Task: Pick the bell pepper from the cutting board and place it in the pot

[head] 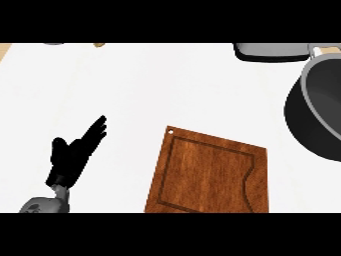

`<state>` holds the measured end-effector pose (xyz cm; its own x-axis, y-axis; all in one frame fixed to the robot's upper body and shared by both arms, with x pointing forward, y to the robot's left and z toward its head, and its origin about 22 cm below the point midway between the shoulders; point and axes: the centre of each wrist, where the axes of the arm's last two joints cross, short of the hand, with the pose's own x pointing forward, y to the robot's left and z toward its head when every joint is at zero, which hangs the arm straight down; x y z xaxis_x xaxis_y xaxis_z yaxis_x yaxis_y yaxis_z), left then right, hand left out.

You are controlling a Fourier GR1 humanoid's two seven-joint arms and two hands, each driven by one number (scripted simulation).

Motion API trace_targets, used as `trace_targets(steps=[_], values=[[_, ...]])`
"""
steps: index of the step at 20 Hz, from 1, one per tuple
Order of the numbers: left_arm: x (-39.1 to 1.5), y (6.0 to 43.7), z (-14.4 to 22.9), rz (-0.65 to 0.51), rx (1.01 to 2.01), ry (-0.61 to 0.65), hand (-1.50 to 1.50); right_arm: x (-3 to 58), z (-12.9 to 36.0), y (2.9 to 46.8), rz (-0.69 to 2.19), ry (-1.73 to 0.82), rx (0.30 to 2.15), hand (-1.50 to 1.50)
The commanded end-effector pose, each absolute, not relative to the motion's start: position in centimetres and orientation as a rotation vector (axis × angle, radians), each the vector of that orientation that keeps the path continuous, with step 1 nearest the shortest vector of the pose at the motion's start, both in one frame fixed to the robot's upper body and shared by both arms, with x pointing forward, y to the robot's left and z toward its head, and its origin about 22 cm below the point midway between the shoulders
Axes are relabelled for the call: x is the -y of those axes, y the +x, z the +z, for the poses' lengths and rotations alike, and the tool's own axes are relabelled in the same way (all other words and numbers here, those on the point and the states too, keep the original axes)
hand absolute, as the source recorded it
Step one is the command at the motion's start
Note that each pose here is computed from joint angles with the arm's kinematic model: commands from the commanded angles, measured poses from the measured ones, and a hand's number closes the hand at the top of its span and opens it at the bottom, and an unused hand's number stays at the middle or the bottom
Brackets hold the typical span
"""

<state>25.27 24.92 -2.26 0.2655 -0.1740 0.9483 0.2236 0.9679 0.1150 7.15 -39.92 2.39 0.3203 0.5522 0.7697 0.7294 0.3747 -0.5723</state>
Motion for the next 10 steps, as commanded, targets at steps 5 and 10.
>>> trace_targets(steps=[5, 10], values=[[-24.3, 25.9, -2.2, -0.288, 1.275, -0.064, 0.00, 39.8, 11.7, 12.6, -0.109, -1.370, 1.253, 1.50], [-25.5, 26.1, -1.1, -0.299, 1.285, -0.071, 0.00, 40.7, 14.5, 17.8, -0.019, -1.373, 1.129, 1.50]])
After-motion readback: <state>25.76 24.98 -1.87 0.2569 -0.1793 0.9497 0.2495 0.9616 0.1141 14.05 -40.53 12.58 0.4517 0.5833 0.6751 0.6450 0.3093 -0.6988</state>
